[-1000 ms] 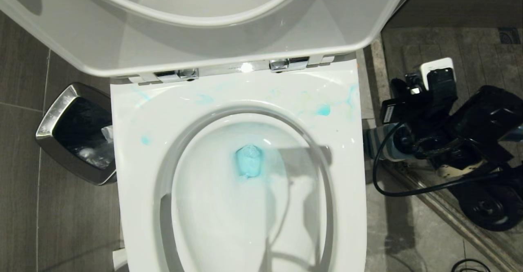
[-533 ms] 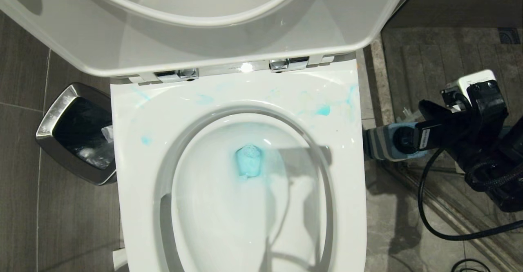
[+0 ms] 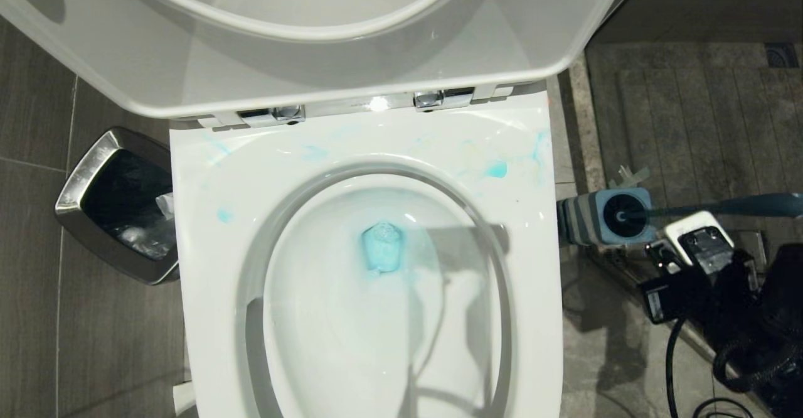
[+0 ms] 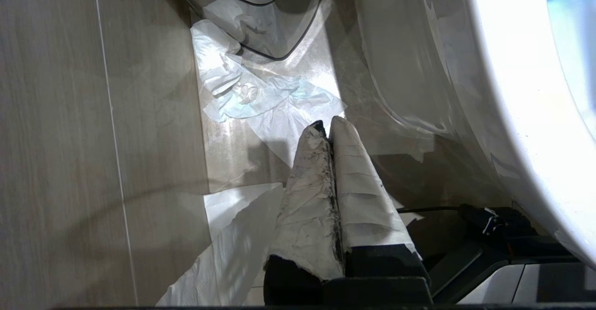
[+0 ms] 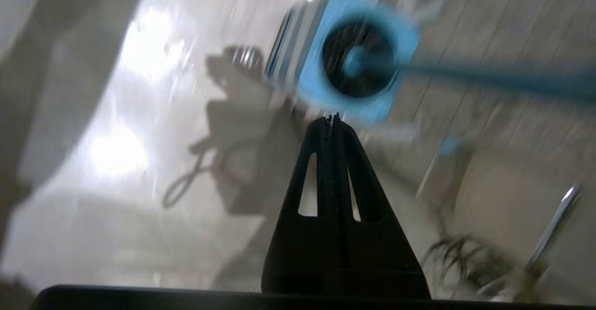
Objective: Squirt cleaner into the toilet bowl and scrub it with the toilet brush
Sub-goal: Scrub the toilet bowl
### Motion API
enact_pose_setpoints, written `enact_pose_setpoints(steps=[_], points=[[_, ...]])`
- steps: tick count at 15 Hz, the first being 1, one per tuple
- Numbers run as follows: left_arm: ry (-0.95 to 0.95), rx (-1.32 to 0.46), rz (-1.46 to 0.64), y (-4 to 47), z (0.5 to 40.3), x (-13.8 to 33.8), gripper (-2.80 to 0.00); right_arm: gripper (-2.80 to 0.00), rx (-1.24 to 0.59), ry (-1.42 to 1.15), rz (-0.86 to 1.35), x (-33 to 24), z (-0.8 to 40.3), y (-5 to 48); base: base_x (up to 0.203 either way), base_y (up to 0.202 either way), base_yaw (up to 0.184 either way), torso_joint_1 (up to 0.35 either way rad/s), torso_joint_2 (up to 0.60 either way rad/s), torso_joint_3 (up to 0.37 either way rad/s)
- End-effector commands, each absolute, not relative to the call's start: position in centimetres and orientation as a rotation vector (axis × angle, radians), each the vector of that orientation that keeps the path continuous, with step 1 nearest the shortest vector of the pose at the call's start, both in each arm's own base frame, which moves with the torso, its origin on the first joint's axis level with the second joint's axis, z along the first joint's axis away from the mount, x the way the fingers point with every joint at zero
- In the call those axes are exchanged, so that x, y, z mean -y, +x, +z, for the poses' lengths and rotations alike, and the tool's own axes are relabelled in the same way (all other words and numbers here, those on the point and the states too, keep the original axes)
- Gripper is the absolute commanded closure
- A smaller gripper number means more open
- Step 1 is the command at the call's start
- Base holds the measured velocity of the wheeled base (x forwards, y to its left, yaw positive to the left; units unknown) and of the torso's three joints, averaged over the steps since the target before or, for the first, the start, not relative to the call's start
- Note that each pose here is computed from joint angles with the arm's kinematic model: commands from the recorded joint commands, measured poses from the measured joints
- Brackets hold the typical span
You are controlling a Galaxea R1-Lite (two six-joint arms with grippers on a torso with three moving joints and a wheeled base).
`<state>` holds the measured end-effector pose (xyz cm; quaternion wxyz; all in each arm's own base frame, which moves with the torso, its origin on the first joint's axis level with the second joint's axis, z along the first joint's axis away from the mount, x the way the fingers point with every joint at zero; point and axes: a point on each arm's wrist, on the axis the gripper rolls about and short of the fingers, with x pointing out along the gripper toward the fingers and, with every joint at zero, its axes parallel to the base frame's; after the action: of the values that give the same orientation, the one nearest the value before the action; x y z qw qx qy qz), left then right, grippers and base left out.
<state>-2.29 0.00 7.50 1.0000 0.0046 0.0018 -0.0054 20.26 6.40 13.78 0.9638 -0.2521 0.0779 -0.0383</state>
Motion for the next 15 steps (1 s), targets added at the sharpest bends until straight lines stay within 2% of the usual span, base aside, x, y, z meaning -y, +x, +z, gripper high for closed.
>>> enact_pose_setpoints(steps=[1, 4, 8, 11, 15], points=[[0.009, -0.005, -0.011, -2.3, 7.5, 0.0, 0.0, 0.0, -0.173, -0.501, -0.062, -6.0, 11.5, 19.0, 0.0, 0.0, 0.0, 0.0, 0.0, 0.0], [0.009, -0.005, -0.011, -2.3, 7.5, 0.0, 0.0, 0.0, -0.141, -0.387, -0.006, -5.6, 10.4, 17.9, 0.0, 0.0, 0.0, 0.0, 0.0, 0.0], [0.009, -0.005, -0.011, -2.3, 7.5, 0.0, 0.0, 0.0, -0.157, -0.337, -0.099, -4.2, 10.2, 18.4, 0.0, 0.0, 0.0, 0.0, 0.0, 0.0], [0.009, -0.005, -0.011, -2.3, 7.5, 0.0, 0.0, 0.0, -0.214, -0.355, -0.303, -2.8, 9.6, 19.1, 0.0, 0.0, 0.0, 0.0, 0.0, 0.0], [0.009, -0.005, -0.011, -2.3, 7.5, 0.0, 0.0, 0.0, -0.208, -0.371, -0.449, -2.7, 9.9, 20.7, 0.0, 0.0, 0.0, 0.0, 0.0, 0.0]])
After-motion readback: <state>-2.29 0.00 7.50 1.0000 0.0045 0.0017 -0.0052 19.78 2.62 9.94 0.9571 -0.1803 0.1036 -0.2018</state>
